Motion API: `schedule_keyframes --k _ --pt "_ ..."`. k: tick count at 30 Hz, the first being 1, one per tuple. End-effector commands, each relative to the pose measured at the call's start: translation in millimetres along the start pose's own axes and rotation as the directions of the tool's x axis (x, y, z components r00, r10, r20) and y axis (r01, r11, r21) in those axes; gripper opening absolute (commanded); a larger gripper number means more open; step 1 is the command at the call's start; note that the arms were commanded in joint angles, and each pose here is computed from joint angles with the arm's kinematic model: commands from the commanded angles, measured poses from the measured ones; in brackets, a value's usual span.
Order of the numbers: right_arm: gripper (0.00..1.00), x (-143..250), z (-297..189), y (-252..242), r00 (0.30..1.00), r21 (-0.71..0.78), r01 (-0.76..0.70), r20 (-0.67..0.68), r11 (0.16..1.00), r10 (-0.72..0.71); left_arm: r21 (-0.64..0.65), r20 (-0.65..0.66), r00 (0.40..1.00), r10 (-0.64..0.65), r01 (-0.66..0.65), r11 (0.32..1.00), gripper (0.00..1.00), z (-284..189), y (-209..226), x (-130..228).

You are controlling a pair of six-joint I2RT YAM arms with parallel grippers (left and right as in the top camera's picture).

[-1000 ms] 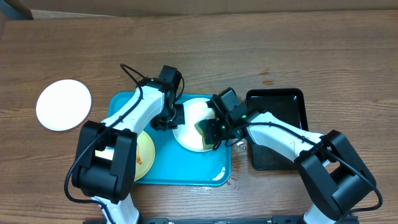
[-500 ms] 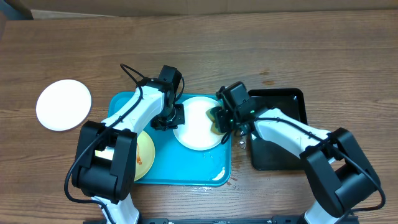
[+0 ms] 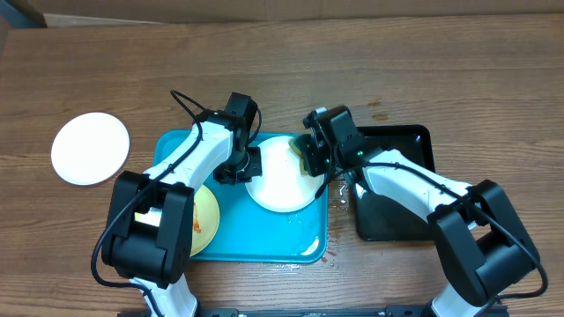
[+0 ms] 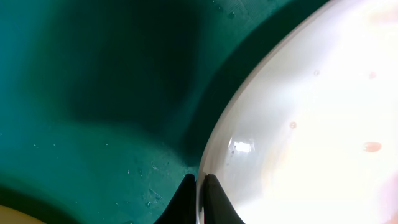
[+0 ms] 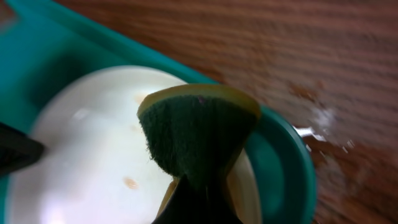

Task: Clean dirty plates on tray and stack at the side
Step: 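Wipe the sponge across the plate's right edge, then carry it to the black tray, then lift the cleaned white plate upright off the teal tray with the left gripper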

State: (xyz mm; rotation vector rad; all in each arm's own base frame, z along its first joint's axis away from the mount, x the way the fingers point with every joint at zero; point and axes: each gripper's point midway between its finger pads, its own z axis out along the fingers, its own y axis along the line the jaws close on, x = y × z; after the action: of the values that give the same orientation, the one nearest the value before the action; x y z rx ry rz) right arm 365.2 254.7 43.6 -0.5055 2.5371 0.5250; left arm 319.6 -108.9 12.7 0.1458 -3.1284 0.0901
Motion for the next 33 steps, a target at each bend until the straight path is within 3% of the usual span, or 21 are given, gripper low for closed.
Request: schedule_keyframes --k 1,6,12,17,22,33 --pt "0.04 -37.0 -21.5 44.0 0.998 -0.219 0.041 0.062 0.975 -0.028 -0.041 -0.010 1.000 -0.001 0.001 0.999 0.04 5.8 10.5 4.5" --pt "0.04 -52.3 -51.7 82.8 0.996 -0.401 0.072 0.072 0.913 -0.047 -0.041 -0.011 1.000 0.006 -0.006 0.999 0.04 5.8 10.6 4.6" --pt "0.04 -48.1 -86.2 74.1 1.000 -0.377 0.016 0.019 0.926 -0.010 -0.046 -0.010 1.000 0.022 -0.022 0.999 0.04 5.8 11.5 4.4" --pt "0.04 -14.4 -106.8 7.4 0.982 -0.152 -0.159 -0.125 0.976 0.141 -0.050 -0.004 0.999 0.043 -0.044 0.998 0.04 3.9 11.8 2.7" --pt "0.04 37.9 -126.5 -68.2 0.906 0.139 -0.303 -0.263 0.943 0.331 -0.134 0.043 0.998 0.046 -0.040 0.990 0.04 -15.7 25.1 -5.3" --pt "0.04 102.1 -123.1 -141.7 0.813 0.419 -0.413 -0.230 0.809 0.535 -0.225 0.322 0.945 0.060 0.015 0.974 0.04 -109.7 45.8 -18.4"
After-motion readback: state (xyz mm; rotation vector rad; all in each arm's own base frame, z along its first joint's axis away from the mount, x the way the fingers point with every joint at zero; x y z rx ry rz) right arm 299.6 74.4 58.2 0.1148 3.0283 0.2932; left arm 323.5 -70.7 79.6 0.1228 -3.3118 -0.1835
